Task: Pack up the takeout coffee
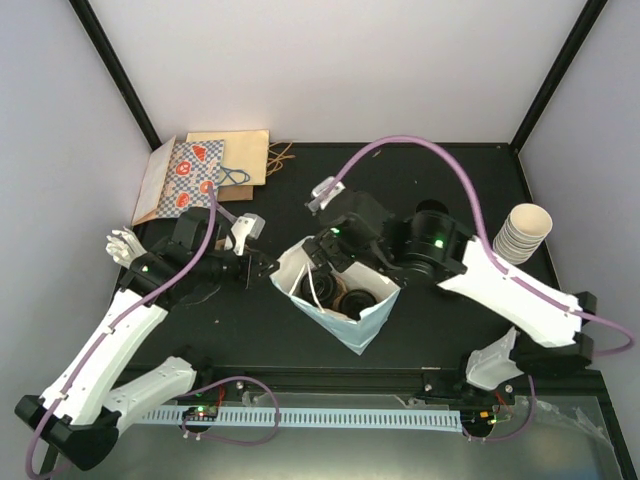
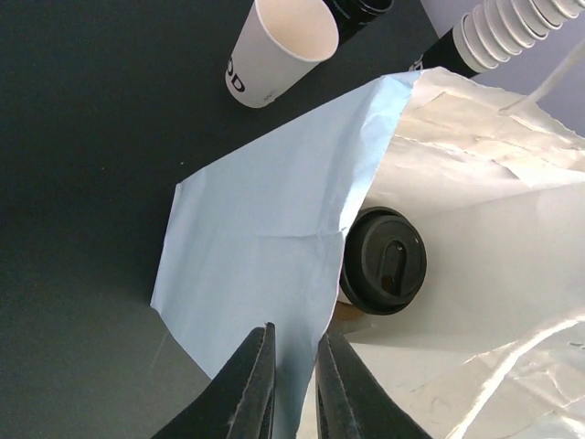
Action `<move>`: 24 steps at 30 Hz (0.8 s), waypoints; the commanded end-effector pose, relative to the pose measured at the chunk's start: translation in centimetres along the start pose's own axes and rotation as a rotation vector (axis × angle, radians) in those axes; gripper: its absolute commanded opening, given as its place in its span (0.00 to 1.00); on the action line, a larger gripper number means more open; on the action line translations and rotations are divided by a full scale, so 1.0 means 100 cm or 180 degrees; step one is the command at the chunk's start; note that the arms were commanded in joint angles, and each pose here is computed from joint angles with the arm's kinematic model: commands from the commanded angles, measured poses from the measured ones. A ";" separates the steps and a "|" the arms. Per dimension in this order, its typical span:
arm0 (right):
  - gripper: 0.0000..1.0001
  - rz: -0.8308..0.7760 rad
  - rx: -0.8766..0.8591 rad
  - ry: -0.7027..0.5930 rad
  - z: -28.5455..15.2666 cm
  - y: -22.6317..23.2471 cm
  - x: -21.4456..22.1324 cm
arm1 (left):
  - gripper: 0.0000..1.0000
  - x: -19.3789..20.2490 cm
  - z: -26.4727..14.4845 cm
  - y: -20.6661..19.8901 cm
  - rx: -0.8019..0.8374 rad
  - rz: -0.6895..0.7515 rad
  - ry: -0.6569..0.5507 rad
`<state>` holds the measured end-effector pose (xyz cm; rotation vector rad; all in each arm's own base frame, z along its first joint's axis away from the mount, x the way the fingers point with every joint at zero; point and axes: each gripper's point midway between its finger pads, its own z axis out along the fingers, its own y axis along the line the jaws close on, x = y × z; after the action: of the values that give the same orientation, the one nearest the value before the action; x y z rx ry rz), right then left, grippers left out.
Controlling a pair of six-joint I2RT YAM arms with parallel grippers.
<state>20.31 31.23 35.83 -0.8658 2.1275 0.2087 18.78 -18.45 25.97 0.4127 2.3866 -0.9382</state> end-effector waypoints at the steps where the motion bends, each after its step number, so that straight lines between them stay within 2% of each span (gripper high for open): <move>1: 1.00 0.0315 0.0065 -0.0766 -0.048 -0.028 -0.036 | 0.17 -0.006 -0.004 -0.001 -0.0062 0.0048 -0.0031; 3: 1.00 0.0390 -0.0013 -0.0936 -0.064 -0.033 -0.039 | 0.21 -0.009 -0.005 -0.002 -0.0069 0.0055 -0.0047; 4: 1.00 0.0422 -0.0059 -0.1005 -0.072 -0.035 -0.040 | 0.26 -0.010 -0.005 -0.002 -0.0087 0.0064 -0.0052; 7: 1.00 0.0541 -0.0214 -0.1245 -0.098 -0.043 -0.040 | 0.54 -0.015 -0.010 -0.002 -0.0149 0.0104 -0.0084; 10: 1.00 0.0638 -0.0391 -0.1470 -0.122 -0.048 -0.036 | 0.68 -0.022 -0.014 -0.002 -0.0207 0.0166 -0.0138; 13: 1.00 0.0723 -0.0480 -0.1607 -0.137 -0.055 -0.028 | 0.73 -0.028 -0.016 -0.003 -0.0227 0.0208 -0.0186; 20: 1.00 0.0688 -0.0768 -0.1554 -0.134 -0.040 -0.015 | 0.74 -0.034 -0.010 -0.010 -0.0154 0.0257 -0.0121; 24: 1.00 0.0793 -0.0571 -0.1451 -0.123 -0.048 -0.010 | 0.74 -0.037 -0.008 -0.019 -0.0099 0.0335 -0.0080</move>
<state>15.52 22.66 45.86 -0.6244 1.7704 0.6718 20.66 -18.89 27.64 0.4461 2.3805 -0.8494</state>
